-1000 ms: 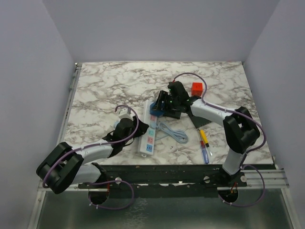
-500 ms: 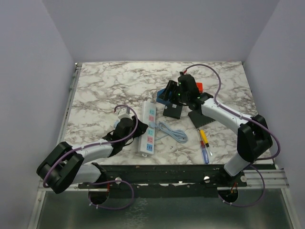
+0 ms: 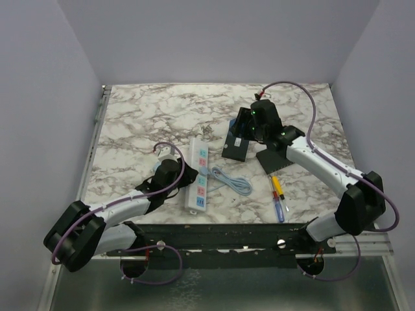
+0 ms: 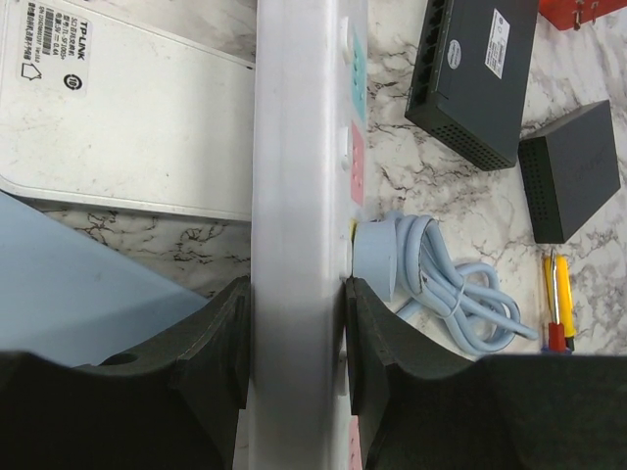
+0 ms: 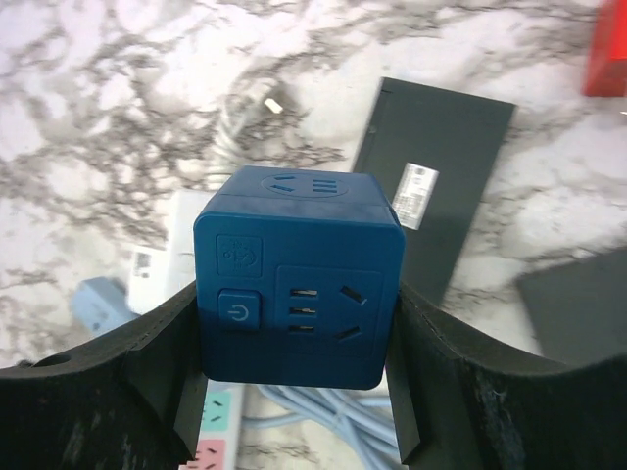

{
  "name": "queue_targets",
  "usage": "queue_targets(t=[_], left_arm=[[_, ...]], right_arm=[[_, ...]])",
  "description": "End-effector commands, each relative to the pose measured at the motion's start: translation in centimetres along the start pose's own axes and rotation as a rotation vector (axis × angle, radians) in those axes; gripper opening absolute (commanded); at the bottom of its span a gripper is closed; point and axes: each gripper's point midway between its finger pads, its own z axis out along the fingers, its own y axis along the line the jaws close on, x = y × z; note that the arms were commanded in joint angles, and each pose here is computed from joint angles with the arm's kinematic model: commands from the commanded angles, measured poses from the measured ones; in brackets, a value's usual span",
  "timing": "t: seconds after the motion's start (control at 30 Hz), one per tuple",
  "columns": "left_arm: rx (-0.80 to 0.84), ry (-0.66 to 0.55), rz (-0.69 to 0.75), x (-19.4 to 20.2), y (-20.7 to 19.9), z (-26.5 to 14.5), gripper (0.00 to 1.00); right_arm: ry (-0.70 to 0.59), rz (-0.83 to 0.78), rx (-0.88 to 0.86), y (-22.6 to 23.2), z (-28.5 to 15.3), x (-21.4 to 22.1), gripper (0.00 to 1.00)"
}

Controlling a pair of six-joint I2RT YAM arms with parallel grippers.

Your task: Pull the plug off the socket

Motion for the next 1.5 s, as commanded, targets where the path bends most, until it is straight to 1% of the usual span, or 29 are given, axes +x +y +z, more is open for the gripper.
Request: queue_targets(t=[0.0,0.17,0.3,0.43,0.7,0.87,1.07,1.23,1.47], left_arm=[[-0.11,0.051,0.075,1.2,2.9,-0.3,0.0],[-0.102,0.069,0.076,1.5,2.9,-0.3,0.0],[-0.101,0.115,0.079,1.8,2.5,-0.3,0.0],[-0.075,0.133,0.083,1.9,1.9,-0.4,0.0],[-0.067,0.118,0.083,1.5,1.7,-0.5,0.0],[-0.062,0.12,0.084,1.6,1.8,-0.7,0.0],[-0.056,0.117,0.08,1.6,2.0,-1.1,0.0],[-0.071,0.108,0.082,1.6,2.6,-1.2,0.0],[-0.082,0.12,0.067,2.1,3.2,-1.3,0.0]], right_arm=[[-0.029,-0.094,0.201,-4.6,-2.1,-1.7,0.0],[-0.026,-0.067,0.289,-9.4,-3.0,-3.1,0.0],[-0.023,-0.02,0.327,-13.1,-3.3,-4.5,0.0],[0.013,0.014,0.362,-16.7,-2.9,-5.6,0.0],[0.091,0.041,0.418,-21.5,-0.7,-6.2,0.0],[0.14,0.052,0.44,-23.4,1.6,-5.9,0.0],[0.229,0.093,0.446,-25.4,3.7,-4.5,0.0],[0.197,0.088,0.45,-26.0,4.9,-4.6,0.0],[0.258,0.109,0.482,-27.1,6.8,-3.5,0.02]])
